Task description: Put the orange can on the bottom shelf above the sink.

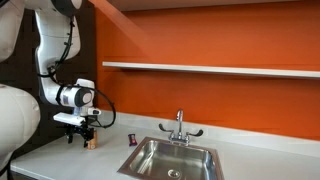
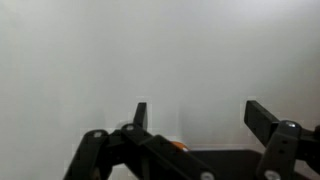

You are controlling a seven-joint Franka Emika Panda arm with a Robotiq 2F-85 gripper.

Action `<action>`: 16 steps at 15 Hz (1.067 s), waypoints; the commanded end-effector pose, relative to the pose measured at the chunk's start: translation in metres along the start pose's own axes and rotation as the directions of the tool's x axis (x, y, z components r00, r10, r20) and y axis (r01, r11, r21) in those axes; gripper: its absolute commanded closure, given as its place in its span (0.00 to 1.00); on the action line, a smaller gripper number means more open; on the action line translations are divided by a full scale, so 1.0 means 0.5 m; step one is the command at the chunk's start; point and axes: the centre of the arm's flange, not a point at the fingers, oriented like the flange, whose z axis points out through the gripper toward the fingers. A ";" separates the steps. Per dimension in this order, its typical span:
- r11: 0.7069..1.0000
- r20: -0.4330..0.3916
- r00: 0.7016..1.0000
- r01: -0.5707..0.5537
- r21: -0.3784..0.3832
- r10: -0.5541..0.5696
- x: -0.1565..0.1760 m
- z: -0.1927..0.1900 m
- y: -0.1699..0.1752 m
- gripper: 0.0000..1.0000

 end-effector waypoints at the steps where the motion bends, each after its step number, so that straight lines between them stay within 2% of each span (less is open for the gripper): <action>1: 1.000 -0.065 0.998 -0.008 -0.009 0.007 0.015 0.003 -0.007 0.00; 8: 0.999 -0.184 0.983 -0.024 -0.024 0.020 0.032 -0.012 0.004 0.00; 16: 0.999 -0.269 0.962 -0.047 -0.021 0.040 0.046 -0.019 0.010 0.00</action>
